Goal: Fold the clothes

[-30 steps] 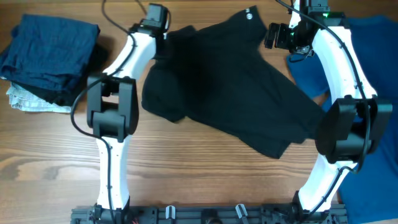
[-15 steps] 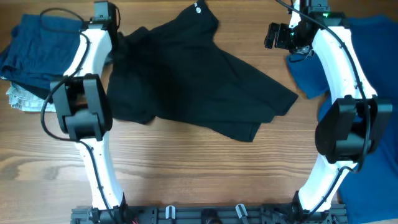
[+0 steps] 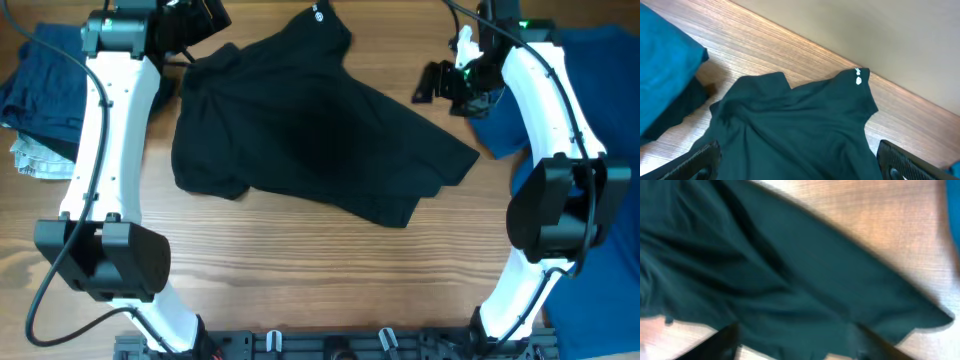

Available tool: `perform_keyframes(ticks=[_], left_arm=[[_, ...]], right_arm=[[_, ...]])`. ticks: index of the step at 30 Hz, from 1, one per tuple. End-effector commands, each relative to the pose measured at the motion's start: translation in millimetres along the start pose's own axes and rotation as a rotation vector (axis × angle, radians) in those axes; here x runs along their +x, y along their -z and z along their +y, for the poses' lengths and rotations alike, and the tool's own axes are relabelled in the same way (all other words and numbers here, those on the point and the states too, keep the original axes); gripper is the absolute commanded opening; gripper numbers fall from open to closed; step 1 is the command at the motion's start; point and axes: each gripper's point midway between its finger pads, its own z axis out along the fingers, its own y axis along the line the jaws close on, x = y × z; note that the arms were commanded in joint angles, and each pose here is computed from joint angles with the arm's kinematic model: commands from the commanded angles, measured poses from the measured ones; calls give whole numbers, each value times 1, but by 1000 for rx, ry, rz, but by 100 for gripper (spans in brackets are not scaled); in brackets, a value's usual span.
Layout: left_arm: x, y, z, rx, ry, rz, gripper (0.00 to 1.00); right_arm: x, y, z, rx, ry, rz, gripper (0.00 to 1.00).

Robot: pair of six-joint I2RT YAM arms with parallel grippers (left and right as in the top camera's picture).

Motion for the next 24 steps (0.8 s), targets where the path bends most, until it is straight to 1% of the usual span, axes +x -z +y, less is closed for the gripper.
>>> perform_keyframes(ticks=[1, 2, 3, 6, 8, 11, 14, 16, 18, 20, 22, 24], left_arm=[[-1, 1, -4, 26, 5, 7, 100], [-1, 1, -4, 26, 5, 7, 100], [-1, 1, -4, 26, 5, 6, 100], [-1, 1, -4, 26, 5, 6, 100], [-1, 1, -4, 26, 5, 6, 100], [-1, 1, -4, 26, 5, 6, 100], [-1, 1, -4, 26, 5, 7, 100], [-1, 1, -4, 26, 5, 6, 100], [-1, 1, -4, 26, 5, 6, 100], [-1, 1, -4, 26, 5, 6, 100], [-1, 1, -4, 26, 5, 6, 100], [-1, 1, -4, 26, 5, 6, 100]], right_arm=[[18, -2, -16, 83, -38, 72, 54], [29, -3, -35, 187, -131, 103, 55], [35, -6, -45, 240, -144, 120, 56], [46, -22, -54, 257, -144, 151, 56], [52, -38, -52, 256, -118, 163, 54], [56, -55, -41, 265, -21, 163, 52], [52, -70, -44, 392, 80, 116, 56], [53, -78, -38, 387, 162, 117, 57], [51, -87, -33, 398, 345, 118, 61], [44, -89, -39, 449, 439, 103, 62], [39, -90, -41, 455, 474, 90, 61], [36, -91, -38, 441, 479, 76, 56]])
